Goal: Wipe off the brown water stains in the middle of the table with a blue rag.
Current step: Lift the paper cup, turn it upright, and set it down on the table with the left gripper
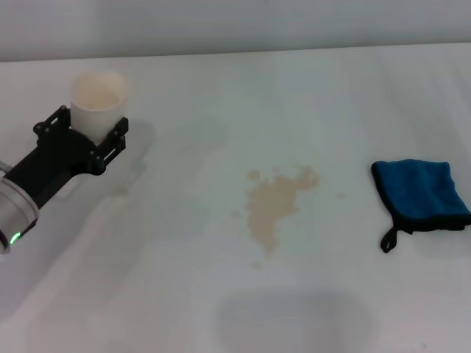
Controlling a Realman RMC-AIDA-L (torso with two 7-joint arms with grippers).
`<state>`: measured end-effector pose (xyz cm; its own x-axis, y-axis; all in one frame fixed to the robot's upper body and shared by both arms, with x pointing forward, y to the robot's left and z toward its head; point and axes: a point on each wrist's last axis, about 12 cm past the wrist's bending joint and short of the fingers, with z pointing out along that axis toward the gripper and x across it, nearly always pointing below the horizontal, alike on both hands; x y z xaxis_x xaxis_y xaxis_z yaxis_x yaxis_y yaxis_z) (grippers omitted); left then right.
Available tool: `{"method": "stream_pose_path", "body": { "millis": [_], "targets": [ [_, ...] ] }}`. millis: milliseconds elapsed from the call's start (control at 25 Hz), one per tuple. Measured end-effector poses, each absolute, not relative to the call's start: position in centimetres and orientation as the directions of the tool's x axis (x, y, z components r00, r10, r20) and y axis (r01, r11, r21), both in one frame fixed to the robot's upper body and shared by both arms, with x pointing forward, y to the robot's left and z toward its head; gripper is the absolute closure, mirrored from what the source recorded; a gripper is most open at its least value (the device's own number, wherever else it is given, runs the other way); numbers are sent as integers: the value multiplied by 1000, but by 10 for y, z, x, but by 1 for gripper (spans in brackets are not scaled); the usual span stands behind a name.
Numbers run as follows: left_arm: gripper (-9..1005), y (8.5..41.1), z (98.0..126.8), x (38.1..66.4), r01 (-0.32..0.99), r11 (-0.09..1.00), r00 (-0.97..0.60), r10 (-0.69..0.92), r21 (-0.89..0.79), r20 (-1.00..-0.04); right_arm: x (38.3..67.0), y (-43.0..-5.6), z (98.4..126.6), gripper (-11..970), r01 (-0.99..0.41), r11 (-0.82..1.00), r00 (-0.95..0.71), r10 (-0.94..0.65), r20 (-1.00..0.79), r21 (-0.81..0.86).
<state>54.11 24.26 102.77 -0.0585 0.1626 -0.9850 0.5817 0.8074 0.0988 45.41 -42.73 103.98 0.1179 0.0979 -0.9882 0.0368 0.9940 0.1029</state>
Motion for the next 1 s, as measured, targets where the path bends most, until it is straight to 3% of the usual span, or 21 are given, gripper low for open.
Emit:
{"method": "stream_pose_path", "body": {
  "millis": [520, 1000],
  "targets": [
    [345, 230, 1006, 535, 648, 758, -148, 222, 75, -964, 454, -421, 1049, 85, -30, 987, 185, 162, -969, 159],
    [350, 247, 991, 516, 607, 793, -211, 222, 51, -952, 457, -431, 1054, 85, -9, 991, 184, 129, -974, 130]
  ]
}}
